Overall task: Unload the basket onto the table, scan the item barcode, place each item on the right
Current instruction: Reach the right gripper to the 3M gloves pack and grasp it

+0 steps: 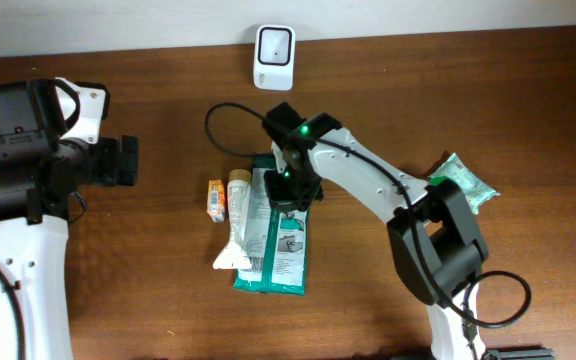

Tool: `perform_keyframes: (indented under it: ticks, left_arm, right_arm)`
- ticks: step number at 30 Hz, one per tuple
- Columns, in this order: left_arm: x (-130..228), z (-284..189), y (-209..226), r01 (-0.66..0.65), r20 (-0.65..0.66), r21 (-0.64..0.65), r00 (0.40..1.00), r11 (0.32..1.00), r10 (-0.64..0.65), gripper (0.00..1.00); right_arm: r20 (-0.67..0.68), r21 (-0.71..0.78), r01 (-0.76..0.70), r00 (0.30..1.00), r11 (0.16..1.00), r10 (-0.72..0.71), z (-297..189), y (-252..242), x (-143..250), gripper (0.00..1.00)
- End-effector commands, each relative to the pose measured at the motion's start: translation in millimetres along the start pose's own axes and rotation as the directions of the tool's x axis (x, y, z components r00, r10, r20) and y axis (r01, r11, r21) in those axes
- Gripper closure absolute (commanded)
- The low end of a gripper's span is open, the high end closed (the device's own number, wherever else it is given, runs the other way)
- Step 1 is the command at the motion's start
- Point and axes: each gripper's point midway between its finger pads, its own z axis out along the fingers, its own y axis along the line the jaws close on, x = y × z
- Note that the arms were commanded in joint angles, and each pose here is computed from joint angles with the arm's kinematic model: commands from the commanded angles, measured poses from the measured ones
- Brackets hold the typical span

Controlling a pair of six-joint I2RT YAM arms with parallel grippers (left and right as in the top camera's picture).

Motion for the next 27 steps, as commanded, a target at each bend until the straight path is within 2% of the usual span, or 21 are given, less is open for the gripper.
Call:
perform_keyframes:
  ticks: [1,10,15,18,22,26,27]
  left_arm:
    - [-3.6,-7.0,-0.2,-0.014,0.024,0.003,1.000,1.000,0.014,0.01]
    - [-3.6,-7.0,-0.2,-0.014,0.024,0.003,1.000,1.000,0.014,0.01]
    - [-3.6,-7.0,-0.2,-0.014,0.024,0.003,1.000,1.000,0.014,0.01]
    - [-3.6,-7.0,-0.2,-0.014,0.024,0.003,1.000,1.000,0.014,0.01]
    - [-3.6,-7.0,-0.2,-0.014,0.024,0.003,1.000,1.000,0.014,0.01]
    - [-3.6,-7.0,-0.2,-0.014,0.024,0.003,1.000,1.000,0.014,0.01]
    - [-3.6,-7.0,-0.2,-0.014,0.024,0.003,1.000,1.000,0.014,0.01]
  right_arm:
    - [-0.007,0.038,-0.008,1.000,0.999,0.008,11.0,1.3,3.8,0.96]
    - [-0.052,0.092,-0.060,0.997,0.994,0.065,41.1,-22.2,25.0,0.91]
    - [0.019,0.201,-0.055,0.998,0.978,0.052,39.0,-41.9,13.1,0.91]
    - [0.051,0.215,-0.063,0.997,0.975,0.053,36.9,-47.8,4.8,0.87]
    - [0.046,0.205,-0.048,0.998,0.978,0.039,26.2,-73.1,-6.5,0.85]
    - [0.028,0.116,0.008,1.000,0.993,-0.011,15.6,-86.1,-16.5,0.75]
    - [0.020,0.043,0.054,0.998,0.998,-0.055,10.7,-81.0,-19.1,0.71]
